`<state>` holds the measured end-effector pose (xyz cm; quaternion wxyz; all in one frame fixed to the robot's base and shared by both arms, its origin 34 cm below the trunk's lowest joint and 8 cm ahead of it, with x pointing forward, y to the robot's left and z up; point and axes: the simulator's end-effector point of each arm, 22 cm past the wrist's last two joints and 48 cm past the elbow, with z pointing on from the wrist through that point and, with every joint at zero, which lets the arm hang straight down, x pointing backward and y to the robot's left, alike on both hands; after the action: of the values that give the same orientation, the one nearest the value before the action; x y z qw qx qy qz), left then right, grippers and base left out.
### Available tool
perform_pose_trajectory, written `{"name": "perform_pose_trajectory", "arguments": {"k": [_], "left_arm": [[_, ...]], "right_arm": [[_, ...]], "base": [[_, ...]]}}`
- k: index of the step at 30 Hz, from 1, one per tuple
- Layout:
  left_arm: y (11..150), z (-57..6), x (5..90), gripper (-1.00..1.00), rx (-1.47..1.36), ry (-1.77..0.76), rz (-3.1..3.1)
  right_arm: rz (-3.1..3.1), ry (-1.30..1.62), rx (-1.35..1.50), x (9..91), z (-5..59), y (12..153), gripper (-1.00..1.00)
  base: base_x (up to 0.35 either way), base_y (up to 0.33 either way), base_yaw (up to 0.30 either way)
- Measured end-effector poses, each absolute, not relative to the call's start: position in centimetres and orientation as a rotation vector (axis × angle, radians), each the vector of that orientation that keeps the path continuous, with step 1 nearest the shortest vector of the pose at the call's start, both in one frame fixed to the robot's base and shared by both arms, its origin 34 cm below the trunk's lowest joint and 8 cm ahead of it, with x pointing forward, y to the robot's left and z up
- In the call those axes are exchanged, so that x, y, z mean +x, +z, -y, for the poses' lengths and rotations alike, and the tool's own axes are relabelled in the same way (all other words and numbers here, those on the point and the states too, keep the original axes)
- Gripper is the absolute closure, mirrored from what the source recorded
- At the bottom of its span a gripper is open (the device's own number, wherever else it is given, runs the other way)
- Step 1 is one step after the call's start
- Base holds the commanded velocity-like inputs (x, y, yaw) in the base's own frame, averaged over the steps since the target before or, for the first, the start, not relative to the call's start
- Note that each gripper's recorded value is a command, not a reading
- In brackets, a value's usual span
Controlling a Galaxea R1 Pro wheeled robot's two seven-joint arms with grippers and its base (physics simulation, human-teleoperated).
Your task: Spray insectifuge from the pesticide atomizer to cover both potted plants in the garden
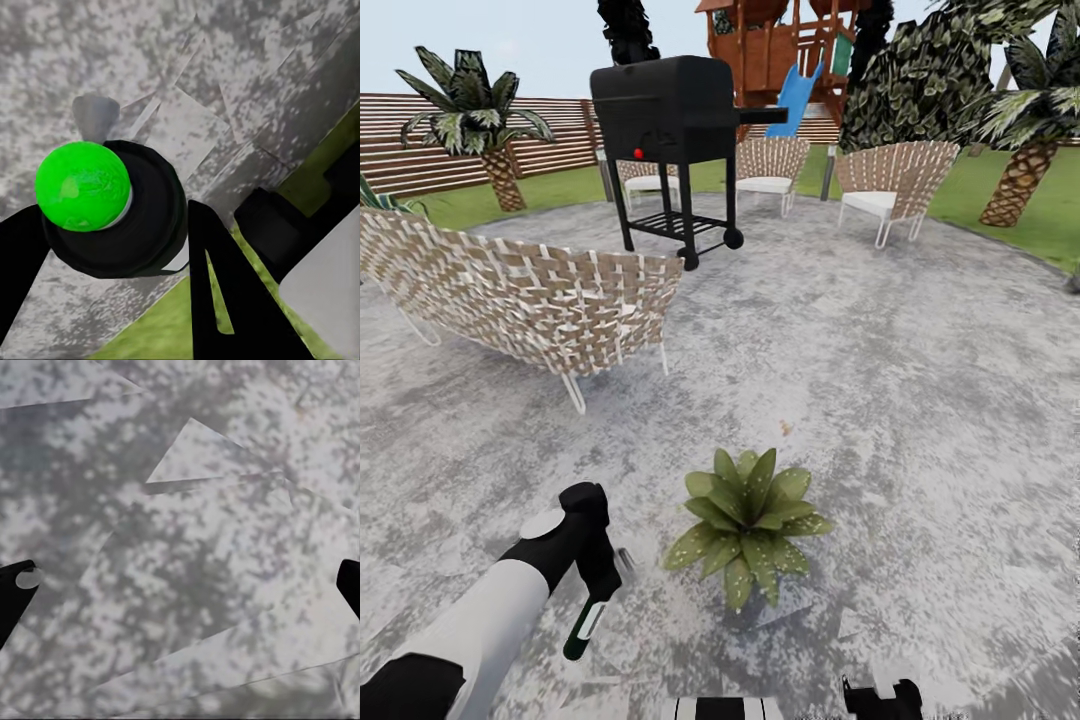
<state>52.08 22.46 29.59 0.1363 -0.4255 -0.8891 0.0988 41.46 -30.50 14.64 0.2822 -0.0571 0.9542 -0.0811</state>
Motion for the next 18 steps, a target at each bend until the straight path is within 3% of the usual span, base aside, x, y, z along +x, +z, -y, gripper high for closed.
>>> {"name": "perform_pose_trajectory", "arguments": {"k": [8,18], "left_arm": [[31.4,-22.2,54.8,1.0,-1.255,0.271,2.614],[33.0,-21.0,55.2,1.0,-1.263,0.344,2.59]], "right_arm": [[-2.553,-0.217,-0.153,41.6,30.5,14.7,-1.0],[-2.551,-0.212,-0.149,41.7,30.2,14.8,-1.0]], "base": [[0.001,0.332,-0.249],[0.183,0.278,-0.059]]}}
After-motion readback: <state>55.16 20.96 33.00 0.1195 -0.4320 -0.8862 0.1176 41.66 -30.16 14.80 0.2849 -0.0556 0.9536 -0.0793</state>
